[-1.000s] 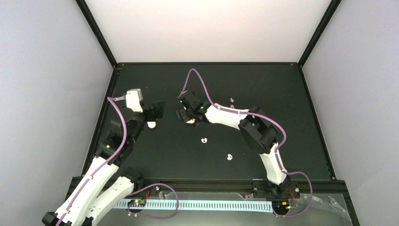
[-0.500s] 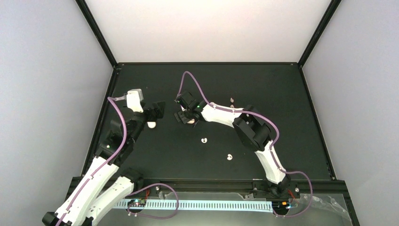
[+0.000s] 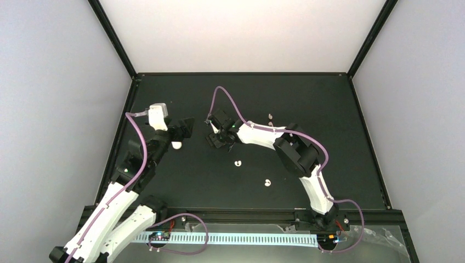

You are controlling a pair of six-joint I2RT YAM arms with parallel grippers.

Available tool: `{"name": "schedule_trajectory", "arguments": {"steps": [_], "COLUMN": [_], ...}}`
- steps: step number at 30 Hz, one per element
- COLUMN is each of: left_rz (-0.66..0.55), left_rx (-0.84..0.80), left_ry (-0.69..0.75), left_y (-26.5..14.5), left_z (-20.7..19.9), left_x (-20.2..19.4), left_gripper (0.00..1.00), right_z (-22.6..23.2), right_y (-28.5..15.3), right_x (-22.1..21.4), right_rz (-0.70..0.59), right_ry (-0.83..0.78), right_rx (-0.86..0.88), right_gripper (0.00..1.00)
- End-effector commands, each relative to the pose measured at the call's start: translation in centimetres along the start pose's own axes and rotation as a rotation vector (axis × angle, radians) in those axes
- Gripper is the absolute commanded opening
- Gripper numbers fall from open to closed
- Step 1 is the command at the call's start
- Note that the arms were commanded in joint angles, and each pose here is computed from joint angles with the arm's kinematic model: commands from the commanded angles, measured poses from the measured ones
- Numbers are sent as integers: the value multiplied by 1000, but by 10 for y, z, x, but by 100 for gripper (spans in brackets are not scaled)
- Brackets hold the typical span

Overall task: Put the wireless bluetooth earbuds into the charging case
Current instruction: Pick up the charging case at the center of the board.

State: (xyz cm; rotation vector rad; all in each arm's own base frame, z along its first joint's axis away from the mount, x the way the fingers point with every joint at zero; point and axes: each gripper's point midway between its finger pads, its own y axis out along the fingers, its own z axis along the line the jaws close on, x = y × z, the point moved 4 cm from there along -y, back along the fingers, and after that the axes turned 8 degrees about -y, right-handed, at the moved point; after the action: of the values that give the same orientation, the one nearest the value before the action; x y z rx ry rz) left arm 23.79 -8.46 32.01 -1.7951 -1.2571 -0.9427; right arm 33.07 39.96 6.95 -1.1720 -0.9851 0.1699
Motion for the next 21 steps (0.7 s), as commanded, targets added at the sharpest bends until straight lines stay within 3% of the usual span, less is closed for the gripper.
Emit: {"name": "schedule_trajectory", "arguments": {"steps": [1, 15, 21], "left_rz": [-7, -16, -17], "left_rx": [-35, -45, -47], "left_ry": [-5, -9, -10], "left_y": [-2, -5, -5], "left_z": [-5, -6, -6], "left_x": [1, 3, 3], "left_gripper": [99, 99, 99], "right_z": [-2, -5, -6], "right_y": [-13, -1, 5], "right_x": [-1, -1, -4], "right_rz": [6, 49, 66], "right_ry": [-4, -5, -15], "right_rx": [-29, -83, -97], "right_gripper": [78, 62, 61]}}
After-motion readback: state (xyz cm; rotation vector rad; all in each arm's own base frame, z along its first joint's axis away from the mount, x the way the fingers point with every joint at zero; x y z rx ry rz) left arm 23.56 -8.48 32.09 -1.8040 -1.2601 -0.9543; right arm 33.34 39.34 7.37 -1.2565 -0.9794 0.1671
